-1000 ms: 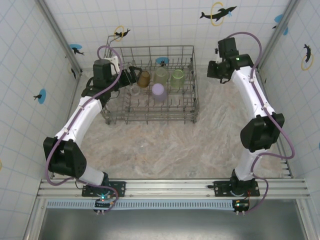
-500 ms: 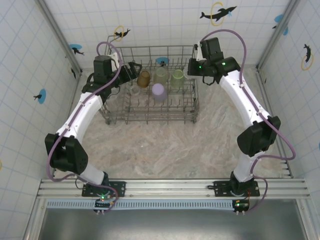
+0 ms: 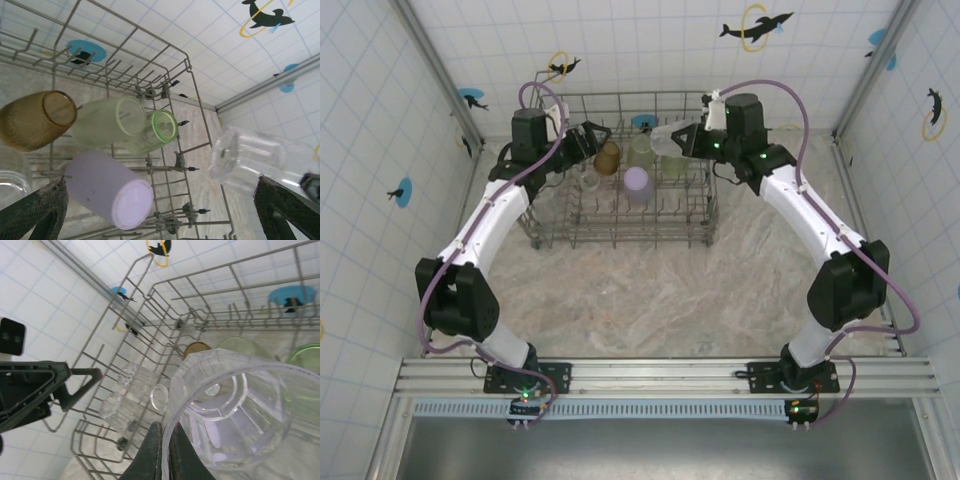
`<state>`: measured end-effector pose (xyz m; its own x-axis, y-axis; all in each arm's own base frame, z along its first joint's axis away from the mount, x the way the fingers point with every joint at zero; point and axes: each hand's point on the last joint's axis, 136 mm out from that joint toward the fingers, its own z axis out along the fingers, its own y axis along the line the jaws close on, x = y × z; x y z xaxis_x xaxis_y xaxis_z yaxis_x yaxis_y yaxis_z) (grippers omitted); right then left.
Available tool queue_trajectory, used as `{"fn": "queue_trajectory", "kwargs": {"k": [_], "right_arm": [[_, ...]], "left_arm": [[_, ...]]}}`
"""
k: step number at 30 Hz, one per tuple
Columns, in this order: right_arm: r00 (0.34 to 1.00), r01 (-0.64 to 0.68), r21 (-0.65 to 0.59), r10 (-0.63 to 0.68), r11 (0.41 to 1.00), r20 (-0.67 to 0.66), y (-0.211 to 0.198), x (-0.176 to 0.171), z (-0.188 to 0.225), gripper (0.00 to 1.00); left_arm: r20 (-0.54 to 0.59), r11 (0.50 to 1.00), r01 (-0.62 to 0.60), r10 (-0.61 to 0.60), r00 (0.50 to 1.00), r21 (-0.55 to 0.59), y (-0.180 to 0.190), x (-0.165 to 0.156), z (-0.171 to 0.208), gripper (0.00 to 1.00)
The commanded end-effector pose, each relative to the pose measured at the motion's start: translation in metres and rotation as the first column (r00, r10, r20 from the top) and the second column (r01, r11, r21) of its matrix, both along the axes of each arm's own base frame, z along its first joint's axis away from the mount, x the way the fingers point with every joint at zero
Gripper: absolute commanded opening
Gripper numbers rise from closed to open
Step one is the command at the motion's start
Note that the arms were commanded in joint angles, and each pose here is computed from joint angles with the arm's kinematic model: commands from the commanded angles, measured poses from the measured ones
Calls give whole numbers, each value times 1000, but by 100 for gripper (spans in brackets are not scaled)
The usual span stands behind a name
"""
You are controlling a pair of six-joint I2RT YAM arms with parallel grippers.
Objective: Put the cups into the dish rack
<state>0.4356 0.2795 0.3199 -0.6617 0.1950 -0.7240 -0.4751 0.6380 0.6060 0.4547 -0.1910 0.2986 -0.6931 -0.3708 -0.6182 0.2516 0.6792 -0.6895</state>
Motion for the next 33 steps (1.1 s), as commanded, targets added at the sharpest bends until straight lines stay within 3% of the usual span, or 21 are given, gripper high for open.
{"fn": "queue_trajectory", "kwargs": {"k": [1, 9, 25, 33], "right_arm": [[980, -132, 207, 95, 969, 177, 14, -14, 55, 0], [945, -286, 384, 193, 878, 263, 22, -30, 55, 0], [915, -379, 485, 241, 788, 323, 53, -35, 66, 0], [905, -410, 541, 251, 735, 345, 61, -33, 72, 0]], "left_arm": [[0, 995, 31, -31, 1000, -94, -3, 6, 9, 98], [-23, 964, 80, -89, 996, -253, -11, 7, 12, 98], [-1, 890, 142, -158, 987, -433, -23, -2, 29, 98], [-2, 879, 156, -175, 985, -452, -24, -6, 29, 98]]}}
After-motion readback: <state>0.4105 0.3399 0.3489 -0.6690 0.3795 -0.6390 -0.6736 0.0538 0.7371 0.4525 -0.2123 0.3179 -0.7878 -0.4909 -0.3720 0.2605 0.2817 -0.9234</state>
